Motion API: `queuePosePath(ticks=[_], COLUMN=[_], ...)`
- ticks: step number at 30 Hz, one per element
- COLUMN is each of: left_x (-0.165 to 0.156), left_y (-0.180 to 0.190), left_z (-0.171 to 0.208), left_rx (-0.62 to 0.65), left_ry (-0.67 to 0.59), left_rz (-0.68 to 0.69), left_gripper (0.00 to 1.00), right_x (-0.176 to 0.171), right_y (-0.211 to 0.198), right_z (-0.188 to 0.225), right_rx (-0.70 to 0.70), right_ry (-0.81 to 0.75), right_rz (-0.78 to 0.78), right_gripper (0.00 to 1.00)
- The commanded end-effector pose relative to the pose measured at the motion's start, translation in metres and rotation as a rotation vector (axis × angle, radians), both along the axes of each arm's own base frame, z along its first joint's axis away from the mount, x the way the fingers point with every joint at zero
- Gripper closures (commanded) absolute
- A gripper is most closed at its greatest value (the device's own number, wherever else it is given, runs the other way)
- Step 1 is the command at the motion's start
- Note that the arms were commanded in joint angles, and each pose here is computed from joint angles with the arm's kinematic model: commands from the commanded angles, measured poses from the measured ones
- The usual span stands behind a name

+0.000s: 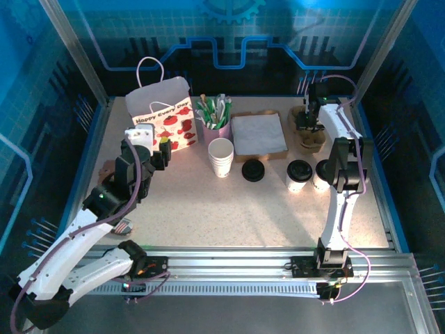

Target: Pack the takeout coffee

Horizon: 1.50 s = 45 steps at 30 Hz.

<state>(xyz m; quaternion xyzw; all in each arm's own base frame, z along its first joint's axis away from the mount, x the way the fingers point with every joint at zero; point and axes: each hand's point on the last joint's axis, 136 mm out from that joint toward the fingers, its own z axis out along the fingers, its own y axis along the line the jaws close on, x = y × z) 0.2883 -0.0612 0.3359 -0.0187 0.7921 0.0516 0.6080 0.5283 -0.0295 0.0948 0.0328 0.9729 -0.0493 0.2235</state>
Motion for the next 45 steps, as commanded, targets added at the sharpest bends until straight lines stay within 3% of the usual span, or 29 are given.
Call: queuePosePath(ticks=[1, 18, 34, 41, 45], left_x=[0.001, 0.001, 0.001, 0.002, -0.002], left_y=[0.001, 0.003, 0.003, 0.005, 0.011], left_z=[0.0, 0.0, 0.0, 0.003, 0.025], left_rx=[-0.016, -0.021, -0.029, -0.056, -0.098], left_ry=[-0.006, -0.007, -0.006, 0.0, -0.032], left_rz=[0.002, 0.006, 0.004, 0.012, 0.019], left_gripper=[0.25, 0.25, 0.25, 0.24, 0.24], right_x=[-0.004, 0.0, -0.006, -0.009, -0.017], right_y=[-0.007, -0.008, -0.011, 0.013, 0.039], right_z=[-0.01, 0.026, 0.082, 0.126, 0.16], right_rx=[0.013, 0.016, 0.015, 0.054, 0.065], right_ry=[0.039, -0.031, -0.125, -0.206, -0.269], right_rz=[-0.022, -0.051, -0.091, -0.043, 0.015], right_gripper=[0.44, 0.64, 0.65, 0.65, 0.65])
